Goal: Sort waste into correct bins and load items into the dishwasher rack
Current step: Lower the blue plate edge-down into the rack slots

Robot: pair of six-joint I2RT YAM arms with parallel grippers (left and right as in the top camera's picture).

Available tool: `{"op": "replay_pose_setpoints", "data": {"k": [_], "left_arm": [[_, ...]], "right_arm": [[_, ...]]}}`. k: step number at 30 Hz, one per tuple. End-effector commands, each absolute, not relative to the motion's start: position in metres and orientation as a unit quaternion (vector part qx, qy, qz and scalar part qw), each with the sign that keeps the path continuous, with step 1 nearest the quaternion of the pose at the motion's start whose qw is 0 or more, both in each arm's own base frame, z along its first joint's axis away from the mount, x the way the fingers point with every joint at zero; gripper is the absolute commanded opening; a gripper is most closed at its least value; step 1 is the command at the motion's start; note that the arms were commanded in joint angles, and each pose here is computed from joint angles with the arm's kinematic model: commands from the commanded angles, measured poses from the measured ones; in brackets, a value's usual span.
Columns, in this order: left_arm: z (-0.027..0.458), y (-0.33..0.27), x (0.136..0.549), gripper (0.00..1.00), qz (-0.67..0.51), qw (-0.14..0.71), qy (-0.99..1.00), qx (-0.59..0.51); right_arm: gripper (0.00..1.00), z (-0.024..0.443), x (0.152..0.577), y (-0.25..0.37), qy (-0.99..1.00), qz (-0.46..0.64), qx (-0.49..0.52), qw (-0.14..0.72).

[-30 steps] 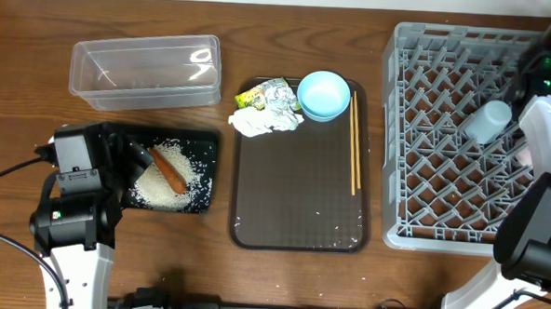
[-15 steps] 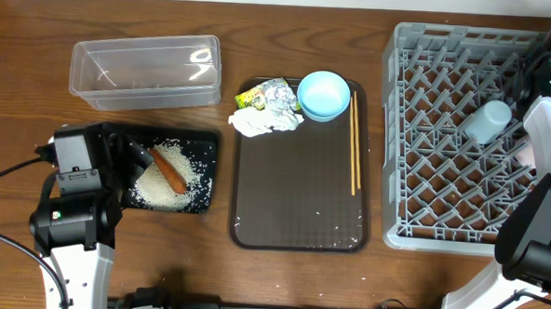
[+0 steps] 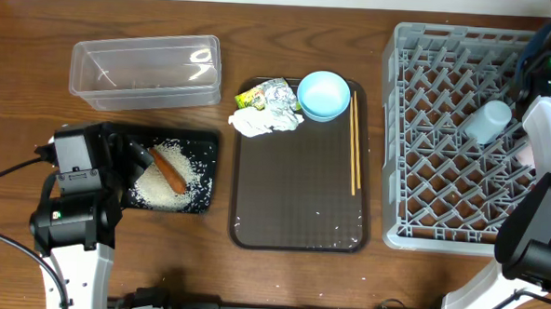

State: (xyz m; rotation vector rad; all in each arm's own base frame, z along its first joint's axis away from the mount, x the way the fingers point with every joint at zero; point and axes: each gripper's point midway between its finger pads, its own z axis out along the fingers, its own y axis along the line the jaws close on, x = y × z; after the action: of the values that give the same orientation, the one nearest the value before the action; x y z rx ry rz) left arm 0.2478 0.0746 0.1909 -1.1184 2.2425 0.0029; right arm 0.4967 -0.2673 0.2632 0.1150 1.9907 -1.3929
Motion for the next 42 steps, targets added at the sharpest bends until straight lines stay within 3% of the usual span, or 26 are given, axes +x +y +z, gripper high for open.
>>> {"op": "replay_pose_setpoints", "data": {"k": [1, 8, 21, 27, 30, 33, 39, 42], "left_arm": [[0.191, 0.079, 0.247, 0.99, 0.013, 0.313, 0.851, -0.422], [0.191, 0.079, 0.247, 0.99, 0.013, 0.313, 0.851, -0.422], [0.191, 0.079, 0.247, 0.99, 0.013, 0.313, 0.851, -0.422], [0.191, 0.079, 0.247, 0.99, 0.013, 0.313, 0.851, -0.422], [0.191, 0.079, 0.247, 0.99, 0.013, 0.313, 0.851, -0.422], [0.191, 0.079, 0.247, 0.99, 0.013, 0.313, 0.851, -0.422], [0.191, 0.079, 0.247, 0.99, 0.013, 0.313, 0.851, -0.422], [0.191, 0.079, 0.247, 0.99, 0.013, 0.313, 0.851, -0.422]], "right_arm": [[0.01, 0.258, 0.510, -0.260, 0.772, -0.545, -0.050, 0.323], [0.01, 0.260, 0.511, -0.261, 0.761, -0.575, -0.126, 0.273], [0.02, 0.258, 0.512, -0.266, 0.761, -0.569, -0.143, 0.277], [0.18, 0.253, 0.514, -0.261, 0.776, -0.534, -0.087, 0.324], [0.39, 0.254, 0.514, -0.258, 0.776, -0.536, -0.079, 0.323], [0.45, 0.262, 0.513, -0.255, 0.769, -0.544, -0.051, 0.333], [0.53, 0.278, 0.509, -0.246, 0.756, -0.544, 0.009, 0.364], [0.47, 0.283, 0.508, -0.242, 0.753, -0.532, 0.041, 0.385]]}}
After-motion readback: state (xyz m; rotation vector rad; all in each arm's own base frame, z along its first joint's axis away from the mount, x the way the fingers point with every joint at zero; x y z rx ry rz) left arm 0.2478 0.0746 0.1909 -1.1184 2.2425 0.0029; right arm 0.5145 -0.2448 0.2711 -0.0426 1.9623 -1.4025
